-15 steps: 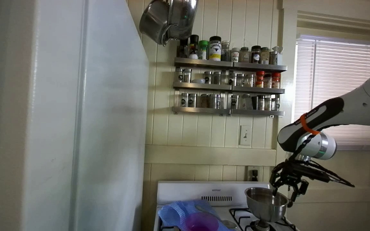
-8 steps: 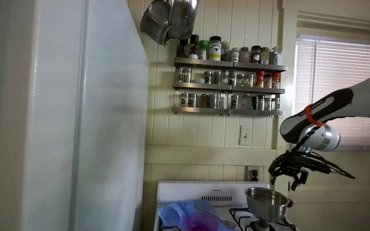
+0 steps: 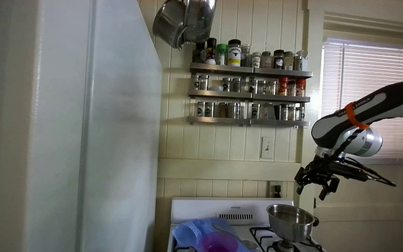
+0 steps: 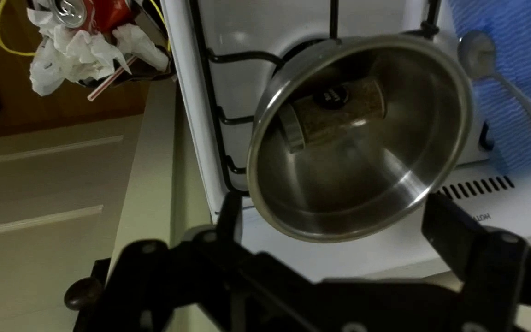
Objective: Move the silver bowl backwards.
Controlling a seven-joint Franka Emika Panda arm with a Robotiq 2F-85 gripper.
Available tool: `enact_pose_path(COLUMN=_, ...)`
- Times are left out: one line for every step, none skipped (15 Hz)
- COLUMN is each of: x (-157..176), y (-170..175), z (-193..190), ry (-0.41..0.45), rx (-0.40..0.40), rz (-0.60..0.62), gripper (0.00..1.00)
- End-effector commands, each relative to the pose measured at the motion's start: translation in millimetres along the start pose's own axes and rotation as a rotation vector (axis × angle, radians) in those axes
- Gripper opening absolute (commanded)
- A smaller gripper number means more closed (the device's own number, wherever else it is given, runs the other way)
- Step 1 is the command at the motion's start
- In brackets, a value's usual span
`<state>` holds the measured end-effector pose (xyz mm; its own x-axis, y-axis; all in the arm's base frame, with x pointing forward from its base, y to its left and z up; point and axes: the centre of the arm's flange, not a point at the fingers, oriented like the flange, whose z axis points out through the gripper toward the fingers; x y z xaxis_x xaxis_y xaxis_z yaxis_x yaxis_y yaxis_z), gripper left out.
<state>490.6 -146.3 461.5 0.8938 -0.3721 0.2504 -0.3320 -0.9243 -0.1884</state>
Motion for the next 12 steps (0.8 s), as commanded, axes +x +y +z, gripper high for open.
enact_pose_path(x=-59, y=-7, z=-19, ry=-0.064, rx=-0.069, rz=-0.099, gripper=1.0)
enact_pose_path(x=-69, y=-9, z=-23, ry=-0.08, rx=-0.092, rz=-0.13, gripper=1.0)
enact_pose_path(x=-79, y=-12, z=-28, ry=-0.09, rx=-0.116, rz=-0.16, gripper=1.0)
enact_pose_path(x=-88, y=-15, z=-31, ry=-0.097, rx=-0.136, rz=-0.187, gripper=1.0)
enact_pose_path(x=-97, y=-19, z=-36, ry=-0.105, rx=-0.154, rz=-0.211, gripper=1.0)
enact_pose_path(x=-103, y=-22, z=-38, ry=-0.108, rx=-0.167, rz=-0.23, gripper=1.0)
enact_pose_path(x=-110, y=-26, z=-42, ry=-0.111, rx=-0.18, rz=-0.251, gripper=1.0)
enact_pose_path(x=-115, y=-30, z=-43, ry=-0.106, rx=-0.189, rz=-0.263, gripper=1.0)
enact_pose_path(x=-118, y=-33, z=-45, ry=-0.102, rx=-0.194, rz=-0.271, gripper=1.0)
enact_pose_path(x=-121, y=-36, z=-46, ry=-0.097, rx=-0.195, rz=-0.275, gripper=1.0)
enact_pose_path(x=-100, y=-31, z=-41, ry=-0.095, rx=-0.175, rz=-0.265, gripper=1.0)
enact_pose_path(x=-104, y=-34, z=-43, ry=-0.09, rx=-0.176, rz=-0.272, gripper=1.0)
